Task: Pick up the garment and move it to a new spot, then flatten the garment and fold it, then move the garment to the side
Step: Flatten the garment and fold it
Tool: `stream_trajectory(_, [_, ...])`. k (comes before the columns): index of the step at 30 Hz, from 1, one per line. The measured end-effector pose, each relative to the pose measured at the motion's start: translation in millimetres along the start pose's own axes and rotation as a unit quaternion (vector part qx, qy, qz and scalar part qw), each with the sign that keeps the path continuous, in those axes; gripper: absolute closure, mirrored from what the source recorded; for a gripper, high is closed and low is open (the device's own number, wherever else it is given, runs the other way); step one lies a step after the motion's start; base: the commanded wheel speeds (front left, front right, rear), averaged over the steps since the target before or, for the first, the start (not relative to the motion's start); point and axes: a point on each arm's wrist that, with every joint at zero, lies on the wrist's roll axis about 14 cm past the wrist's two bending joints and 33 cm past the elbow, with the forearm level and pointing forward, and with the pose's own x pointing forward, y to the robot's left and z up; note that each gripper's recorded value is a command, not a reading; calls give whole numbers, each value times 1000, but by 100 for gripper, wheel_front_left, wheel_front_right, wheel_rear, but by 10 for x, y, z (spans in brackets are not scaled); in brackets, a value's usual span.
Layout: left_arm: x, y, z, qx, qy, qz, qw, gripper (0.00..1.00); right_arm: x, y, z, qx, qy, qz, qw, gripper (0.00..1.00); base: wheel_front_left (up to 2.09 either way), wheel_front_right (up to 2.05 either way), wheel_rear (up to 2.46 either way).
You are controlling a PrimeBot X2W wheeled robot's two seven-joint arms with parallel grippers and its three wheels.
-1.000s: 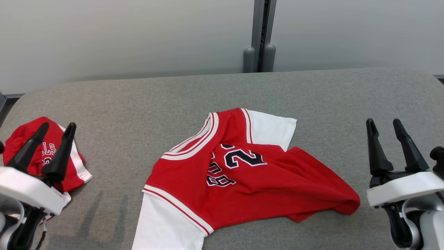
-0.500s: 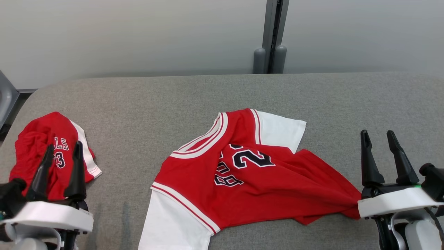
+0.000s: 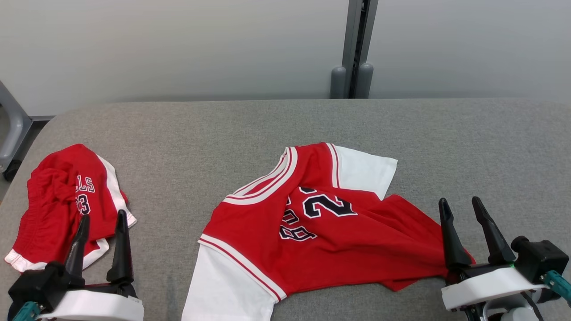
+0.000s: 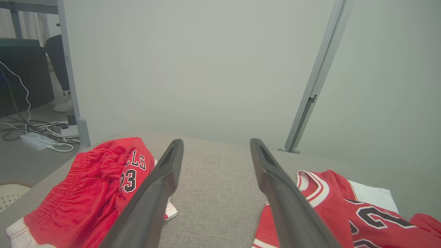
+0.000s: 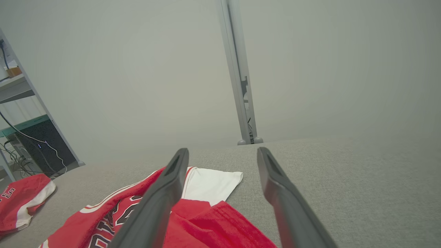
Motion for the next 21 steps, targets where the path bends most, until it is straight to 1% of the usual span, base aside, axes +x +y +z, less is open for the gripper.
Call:
stream_trajectory(8, [-103, -66, -147, 3, 13, -10, 1000, 0, -111, 5, 39, -8, -5, -1, 1000, 0, 0, 0, 0])
stream_trajectory(21, [-135, -113, -240, 6, 20, -17, 1000, 0, -138, -5, 73, -15, -9, -4, 1000, 0, 0, 0, 0])
